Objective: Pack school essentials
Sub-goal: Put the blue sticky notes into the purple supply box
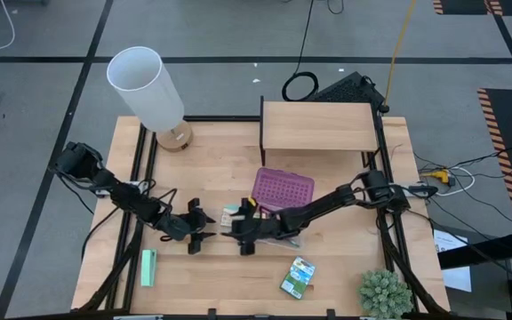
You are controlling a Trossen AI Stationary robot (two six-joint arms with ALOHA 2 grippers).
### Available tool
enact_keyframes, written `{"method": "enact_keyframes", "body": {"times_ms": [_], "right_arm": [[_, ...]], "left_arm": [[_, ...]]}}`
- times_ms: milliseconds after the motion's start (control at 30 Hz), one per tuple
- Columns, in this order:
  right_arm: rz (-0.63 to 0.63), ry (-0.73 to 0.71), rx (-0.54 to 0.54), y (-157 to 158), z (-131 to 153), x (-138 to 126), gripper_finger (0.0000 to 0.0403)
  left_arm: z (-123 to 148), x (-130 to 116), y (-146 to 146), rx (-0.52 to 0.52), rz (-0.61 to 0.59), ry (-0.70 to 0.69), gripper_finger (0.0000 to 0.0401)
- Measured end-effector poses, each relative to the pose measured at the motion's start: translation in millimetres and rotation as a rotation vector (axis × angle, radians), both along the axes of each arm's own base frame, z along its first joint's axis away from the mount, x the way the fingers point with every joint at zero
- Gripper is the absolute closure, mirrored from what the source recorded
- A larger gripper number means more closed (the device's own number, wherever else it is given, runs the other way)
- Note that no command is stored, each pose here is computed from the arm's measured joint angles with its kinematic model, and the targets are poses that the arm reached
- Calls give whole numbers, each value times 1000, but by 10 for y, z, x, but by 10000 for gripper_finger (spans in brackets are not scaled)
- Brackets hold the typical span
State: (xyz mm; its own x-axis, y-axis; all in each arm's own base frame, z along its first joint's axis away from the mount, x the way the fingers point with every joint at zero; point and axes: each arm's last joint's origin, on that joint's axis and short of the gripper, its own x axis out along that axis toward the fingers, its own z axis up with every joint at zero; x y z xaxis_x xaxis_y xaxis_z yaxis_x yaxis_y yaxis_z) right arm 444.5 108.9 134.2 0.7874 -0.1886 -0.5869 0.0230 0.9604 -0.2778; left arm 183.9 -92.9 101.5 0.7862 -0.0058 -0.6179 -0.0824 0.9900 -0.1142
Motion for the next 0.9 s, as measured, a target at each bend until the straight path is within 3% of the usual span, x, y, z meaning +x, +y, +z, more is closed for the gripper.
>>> {"method": "enact_keyframes", "body": {"times_ms": [200, 367, 633, 733, 900], "right_arm": [[-15, 52, 12, -31, -17, 28, 86], [2, 72, 29, -28, -10, 30, 88], [-57, 135, 80, -96, 515, 222, 90], [-55, 142, 103, -155, 496, 245, 90], [-14, 192, 116, -114, 219, 293, 90]], "left_arm": [[-1, 0, 3, 10, -1, 0, 194], [0, 2, 7, 18, 3, -3, 194], [1, 17, 37, 19, 20, -4, 194], [1, 16, 36, 17, 21, -4, 194], [-1, 14, 34, 16, 21, -2, 194]]}}
